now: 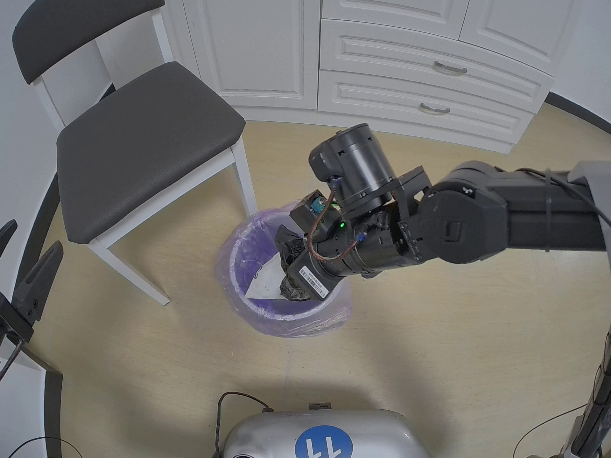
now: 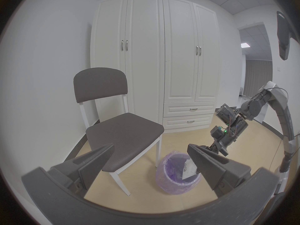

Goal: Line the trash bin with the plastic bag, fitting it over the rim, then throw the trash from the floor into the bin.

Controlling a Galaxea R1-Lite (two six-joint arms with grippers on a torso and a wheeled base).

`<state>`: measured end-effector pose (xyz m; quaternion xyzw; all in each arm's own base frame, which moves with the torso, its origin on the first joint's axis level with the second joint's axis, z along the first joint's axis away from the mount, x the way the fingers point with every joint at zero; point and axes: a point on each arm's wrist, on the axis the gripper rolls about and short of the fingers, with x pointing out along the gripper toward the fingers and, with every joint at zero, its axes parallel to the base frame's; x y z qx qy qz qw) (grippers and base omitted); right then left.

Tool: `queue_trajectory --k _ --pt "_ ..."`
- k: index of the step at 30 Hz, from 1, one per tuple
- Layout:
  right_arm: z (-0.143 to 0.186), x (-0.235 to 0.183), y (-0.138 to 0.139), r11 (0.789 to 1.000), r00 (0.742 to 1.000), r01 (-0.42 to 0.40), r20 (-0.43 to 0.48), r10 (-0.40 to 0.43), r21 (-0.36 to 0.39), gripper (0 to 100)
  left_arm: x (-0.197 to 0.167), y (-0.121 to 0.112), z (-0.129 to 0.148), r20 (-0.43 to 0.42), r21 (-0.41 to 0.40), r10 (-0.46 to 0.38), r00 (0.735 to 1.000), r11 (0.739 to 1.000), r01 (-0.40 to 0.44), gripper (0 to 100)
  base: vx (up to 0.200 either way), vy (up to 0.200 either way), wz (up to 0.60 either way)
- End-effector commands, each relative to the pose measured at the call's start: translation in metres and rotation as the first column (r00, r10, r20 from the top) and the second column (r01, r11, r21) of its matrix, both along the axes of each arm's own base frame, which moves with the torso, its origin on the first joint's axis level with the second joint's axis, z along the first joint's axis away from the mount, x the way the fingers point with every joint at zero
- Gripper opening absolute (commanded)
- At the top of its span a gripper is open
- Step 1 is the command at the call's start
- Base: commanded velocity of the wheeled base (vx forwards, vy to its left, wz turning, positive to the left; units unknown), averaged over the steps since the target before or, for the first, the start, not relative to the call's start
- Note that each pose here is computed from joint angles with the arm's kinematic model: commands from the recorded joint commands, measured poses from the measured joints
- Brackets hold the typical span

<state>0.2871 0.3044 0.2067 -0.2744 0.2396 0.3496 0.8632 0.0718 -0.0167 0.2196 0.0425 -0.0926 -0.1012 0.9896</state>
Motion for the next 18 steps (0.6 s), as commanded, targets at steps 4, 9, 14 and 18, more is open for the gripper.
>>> queue_trajectory --k 4,9,14,18 --pt "-0.03 0.034 0.011 1.0 0.999 0.016 -0.028 -0.016 -0.005 0 0.001 0.0 -0.001 -0.008 0.002 0.0 1.0 1.0 0.0 100 0.0 0.0 0.0" --pt "-0.05 0.053 0.015 0.999 0.999 0.036 -0.01 -0.036 0.01 0 0.002 -0.001 -0.002 -0.014 0.004 0.0 1.0 1.0 0.0 100 0.0 0.0 0.0" --pt "-0.065 0.066 0.012 0.998 0.998 0.056 -0.015 -0.056 -0.006 0 0.002 -0.001 -0.002 -0.014 0.004 0.0 1.0 1.0 0.0 100 0.0 0.0 0.0" --pt "-0.076 0.076 0.01 0.997 0.997 0.075 -0.006 -0.075 0.007 0 0.003 -0.001 -0.002 -0.016 0.004 0.0 1.0 1.0 0.0 100 0.0 0.0 0.0"
